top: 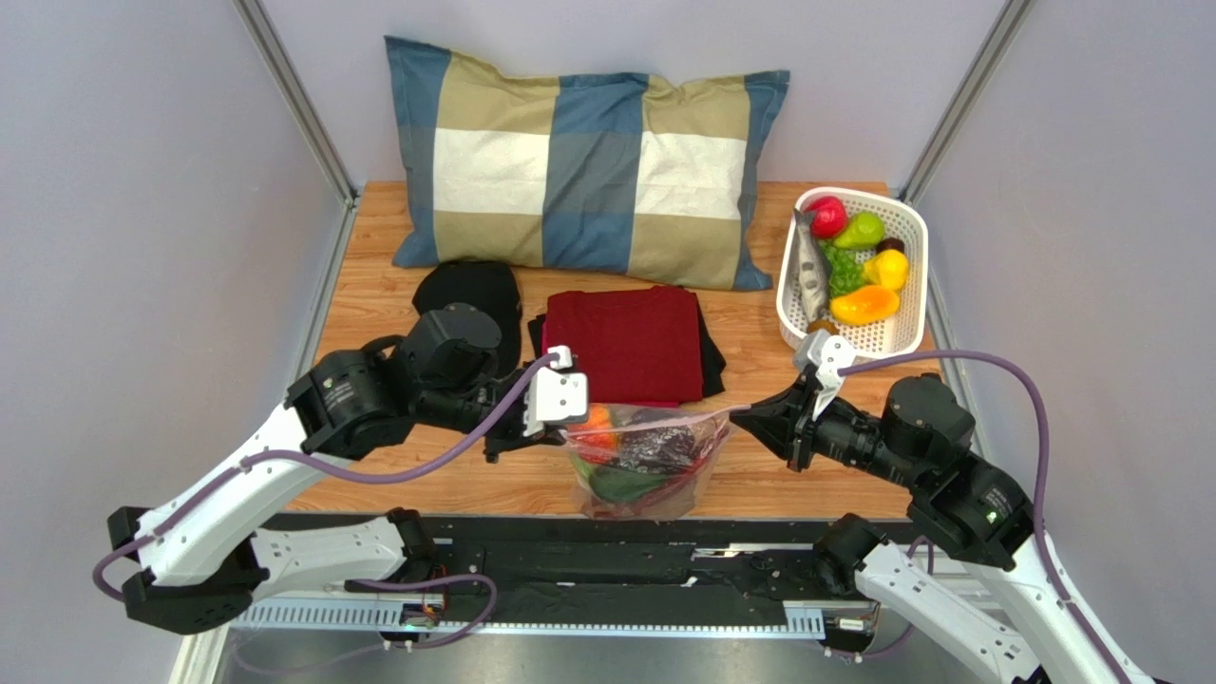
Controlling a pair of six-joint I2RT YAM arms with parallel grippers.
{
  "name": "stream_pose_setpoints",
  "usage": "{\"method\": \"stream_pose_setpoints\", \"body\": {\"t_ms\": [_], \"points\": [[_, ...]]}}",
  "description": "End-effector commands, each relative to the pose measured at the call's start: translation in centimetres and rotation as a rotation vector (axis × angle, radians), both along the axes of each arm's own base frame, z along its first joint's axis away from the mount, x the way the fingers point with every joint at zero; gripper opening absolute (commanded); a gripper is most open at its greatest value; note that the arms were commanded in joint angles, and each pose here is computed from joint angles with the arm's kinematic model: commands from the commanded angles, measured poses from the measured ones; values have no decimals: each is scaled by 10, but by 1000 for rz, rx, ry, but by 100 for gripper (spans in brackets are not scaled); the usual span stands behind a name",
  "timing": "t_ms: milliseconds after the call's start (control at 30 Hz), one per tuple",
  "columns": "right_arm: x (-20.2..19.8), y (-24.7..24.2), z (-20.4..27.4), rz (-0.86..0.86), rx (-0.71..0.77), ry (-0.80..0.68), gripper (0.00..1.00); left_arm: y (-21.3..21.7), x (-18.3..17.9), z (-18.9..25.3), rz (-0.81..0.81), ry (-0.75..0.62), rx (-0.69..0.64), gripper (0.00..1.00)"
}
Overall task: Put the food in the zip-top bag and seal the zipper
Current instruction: Zip the zipper food storage bag at the center of the board, then place the zipper food storage bag at the center of the board.
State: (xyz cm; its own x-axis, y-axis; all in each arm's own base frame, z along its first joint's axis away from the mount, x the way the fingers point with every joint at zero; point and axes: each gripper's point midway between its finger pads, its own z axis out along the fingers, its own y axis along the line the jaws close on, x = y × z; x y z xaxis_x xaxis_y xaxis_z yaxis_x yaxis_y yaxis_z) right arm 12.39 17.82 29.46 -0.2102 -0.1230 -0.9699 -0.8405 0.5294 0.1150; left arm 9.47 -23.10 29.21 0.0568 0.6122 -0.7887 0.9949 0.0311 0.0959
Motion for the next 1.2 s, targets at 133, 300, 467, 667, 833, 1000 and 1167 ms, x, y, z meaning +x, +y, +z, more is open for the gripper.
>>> {"method": "stream_pose_setpoints", "body": {"t_ms": [133, 300, 467, 667, 833, 1000, 1167], "points": [[13, -25, 15, -124, -42, -101, 0, 51, -2, -19, 65, -50, 130, 2], [4, -18, 24, -56, -29, -95, 0, 36, -3, -3, 33, -41, 77, 1], [-16, -16, 51, 29, -6, -109, 0, 18, -16, 27, -43, 9, -16, 0], [-28, -21, 47, 89, -76, -115, 0, 8, -13, 32, -31, 49, -51, 0], [5, -33, 32, -97, -111, -97, 0, -5, 8, 20, 45, 116, -31, 0], [36, -22, 9, -156, -175, 5, 0, -22, 59, 16, 180, 183, -33, 0], [77, -15, -10, -207, -261, -55, 0, -34, 106, 2, 252, 150, -35, 0]]}}
